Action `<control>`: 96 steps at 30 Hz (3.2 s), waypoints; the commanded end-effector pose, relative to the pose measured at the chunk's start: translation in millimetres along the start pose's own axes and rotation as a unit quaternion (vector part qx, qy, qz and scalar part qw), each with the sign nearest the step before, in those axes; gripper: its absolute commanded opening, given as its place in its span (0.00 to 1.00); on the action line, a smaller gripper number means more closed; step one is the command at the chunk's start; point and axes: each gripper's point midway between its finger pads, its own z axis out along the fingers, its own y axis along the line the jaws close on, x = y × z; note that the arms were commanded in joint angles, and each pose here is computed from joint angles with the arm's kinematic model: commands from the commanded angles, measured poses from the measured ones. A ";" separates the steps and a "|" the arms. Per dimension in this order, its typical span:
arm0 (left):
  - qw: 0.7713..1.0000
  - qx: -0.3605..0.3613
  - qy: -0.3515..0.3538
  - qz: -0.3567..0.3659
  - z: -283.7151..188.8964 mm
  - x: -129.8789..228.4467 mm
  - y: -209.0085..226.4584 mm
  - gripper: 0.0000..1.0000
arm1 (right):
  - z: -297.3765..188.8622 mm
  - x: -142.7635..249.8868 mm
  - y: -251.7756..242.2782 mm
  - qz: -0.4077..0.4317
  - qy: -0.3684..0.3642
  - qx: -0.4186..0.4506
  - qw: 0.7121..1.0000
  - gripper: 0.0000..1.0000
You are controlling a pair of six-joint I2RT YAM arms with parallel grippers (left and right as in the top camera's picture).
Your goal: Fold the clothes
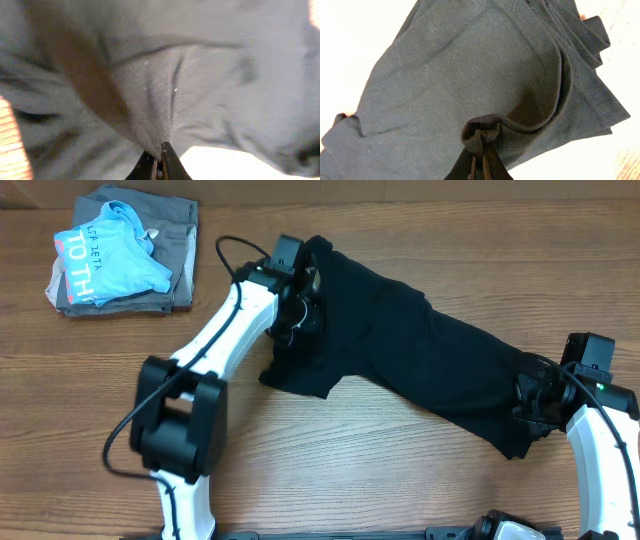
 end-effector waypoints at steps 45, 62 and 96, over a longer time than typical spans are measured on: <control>0.988 -0.038 0.141 -0.045 64.2 50.3 36.9 0.44 | -8.2 -3.4 8.3 -0.007 -0.010 -0.016 1.000 0.04; 0.983 -0.124 0.125 -0.043 60.6 48.2 61.7 0.33 | -8.2 -3.4 8.4 -0.007 -0.010 -0.016 1.000 0.04; 0.990 -0.080 0.094 -0.062 26.9 20.8 52.7 0.33 | -8.2 -3.4 8.2 -0.007 -0.010 -0.015 1.000 0.04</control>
